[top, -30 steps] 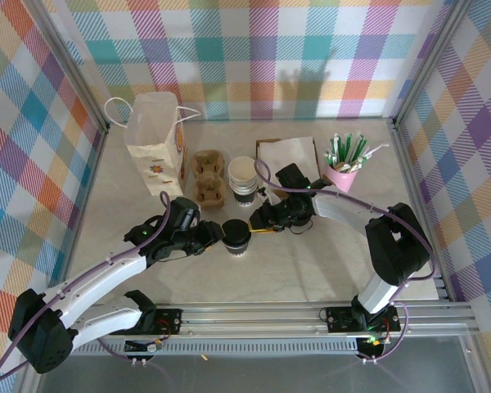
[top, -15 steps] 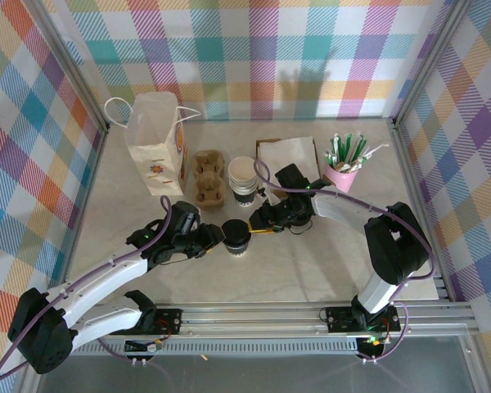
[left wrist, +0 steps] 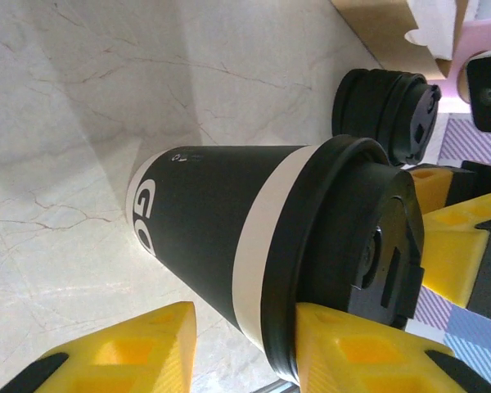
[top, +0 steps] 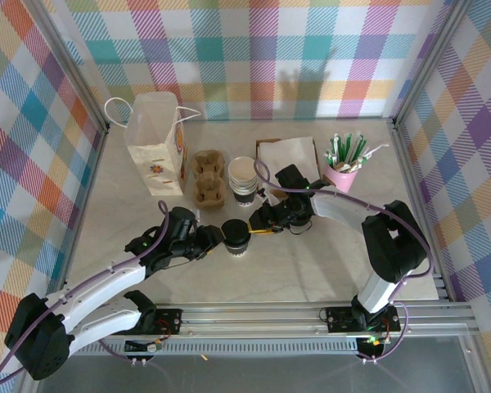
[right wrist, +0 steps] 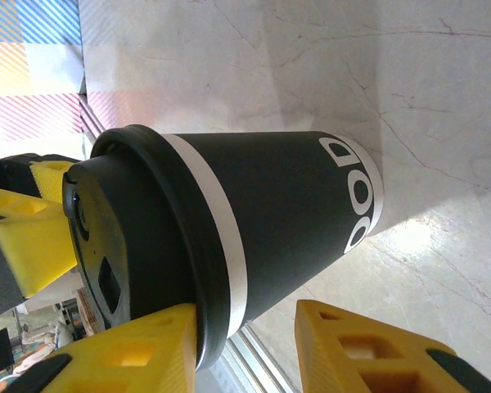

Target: Pack the takeout coffee

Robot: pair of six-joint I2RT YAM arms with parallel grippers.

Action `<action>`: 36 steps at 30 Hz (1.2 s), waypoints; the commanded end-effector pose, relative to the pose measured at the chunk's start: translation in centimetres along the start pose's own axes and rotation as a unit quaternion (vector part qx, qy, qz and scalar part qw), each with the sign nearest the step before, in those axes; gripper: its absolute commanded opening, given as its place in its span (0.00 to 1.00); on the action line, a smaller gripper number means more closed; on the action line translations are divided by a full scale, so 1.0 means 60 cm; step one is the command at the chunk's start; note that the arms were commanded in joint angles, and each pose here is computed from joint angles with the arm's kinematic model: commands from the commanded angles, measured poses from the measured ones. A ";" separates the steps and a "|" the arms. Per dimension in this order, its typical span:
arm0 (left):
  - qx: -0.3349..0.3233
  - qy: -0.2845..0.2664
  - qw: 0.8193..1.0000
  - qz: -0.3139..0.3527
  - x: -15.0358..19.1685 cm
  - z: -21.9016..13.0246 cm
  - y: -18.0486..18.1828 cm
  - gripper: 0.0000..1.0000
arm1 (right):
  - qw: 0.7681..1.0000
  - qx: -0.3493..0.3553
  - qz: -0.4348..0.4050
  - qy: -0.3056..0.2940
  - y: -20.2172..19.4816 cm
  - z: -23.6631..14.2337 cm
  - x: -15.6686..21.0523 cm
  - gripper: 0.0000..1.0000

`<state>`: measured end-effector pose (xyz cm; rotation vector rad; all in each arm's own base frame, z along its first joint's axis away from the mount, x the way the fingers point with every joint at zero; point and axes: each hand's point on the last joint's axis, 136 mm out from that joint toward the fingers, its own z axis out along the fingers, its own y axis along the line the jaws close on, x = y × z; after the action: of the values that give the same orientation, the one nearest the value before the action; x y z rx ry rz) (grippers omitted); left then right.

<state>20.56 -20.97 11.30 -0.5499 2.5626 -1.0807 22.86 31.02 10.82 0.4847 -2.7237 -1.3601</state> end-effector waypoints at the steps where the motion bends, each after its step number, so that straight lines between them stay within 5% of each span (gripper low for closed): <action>1: -0.072 0.026 0.997 -0.023 0.031 0.017 0.085 0.36 | 0.997 0.038 0.047 0.038 -0.061 0.032 0.038 0.36; 19: -0.048 -0.009 0.998 -0.040 0.031 0.039 0.133 0.36 | 0.997 0.036 0.055 0.041 -0.066 0.034 0.040 0.36; 36: -0.042 -0.043 0.998 -0.015 -0.001 0.024 0.092 0.35 | 0.994 0.105 -0.025 0.016 -0.088 0.032 0.055 0.34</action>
<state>21.24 -20.69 10.59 -0.5714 2.3967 -1.1808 22.64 31.12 10.77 0.6049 -2.7894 -1.3923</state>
